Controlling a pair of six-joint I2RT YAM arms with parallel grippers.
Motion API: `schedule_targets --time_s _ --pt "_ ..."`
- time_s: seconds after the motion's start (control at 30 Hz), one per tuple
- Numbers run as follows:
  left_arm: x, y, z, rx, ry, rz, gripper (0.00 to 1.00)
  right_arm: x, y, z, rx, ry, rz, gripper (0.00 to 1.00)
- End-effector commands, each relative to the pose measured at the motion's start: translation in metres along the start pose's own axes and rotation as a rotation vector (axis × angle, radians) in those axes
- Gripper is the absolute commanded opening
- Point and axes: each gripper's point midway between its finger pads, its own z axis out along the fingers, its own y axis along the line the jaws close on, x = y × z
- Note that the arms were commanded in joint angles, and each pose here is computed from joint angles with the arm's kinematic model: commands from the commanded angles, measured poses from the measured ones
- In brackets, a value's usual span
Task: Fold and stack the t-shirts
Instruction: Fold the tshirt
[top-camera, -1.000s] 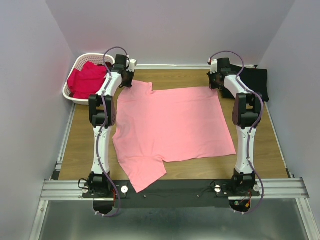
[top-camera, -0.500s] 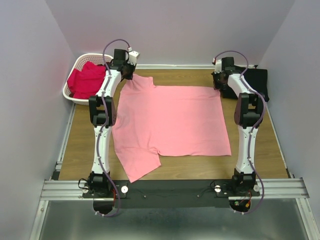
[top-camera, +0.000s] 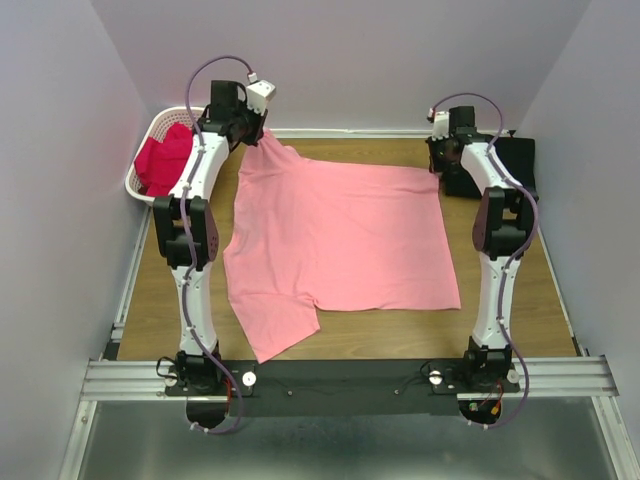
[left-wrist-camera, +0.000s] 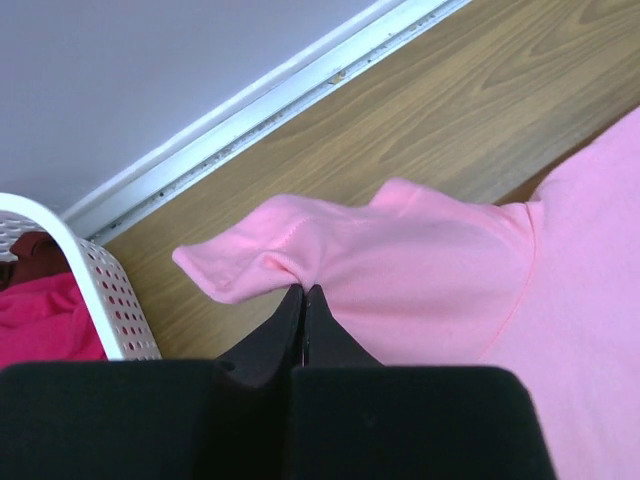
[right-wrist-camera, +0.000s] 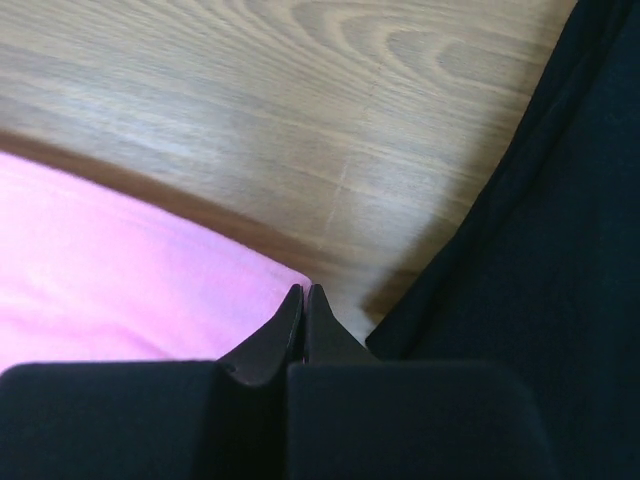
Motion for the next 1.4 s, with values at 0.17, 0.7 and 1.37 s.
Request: schedule_targets --time_s 0.17,0.7,1.37 --pt "0.01 -0.005 -0.027 0.017 0.005 0.046 0.0 -0.009 0.007 -0.041 -0.036 -0.034 -0.036 0.01" --pt "0.043 -0.029 -0.069 0.027 0.056 0.043 0.0 0.007 0.01 -0.072 -0.065 -0.026 -0.052 0.0" --pt "0.115 -0.06 -0.11 0.007 0.177 0.002 0.0 0.047 0.025 -0.087 -0.108 0.037 -0.073 0.01"
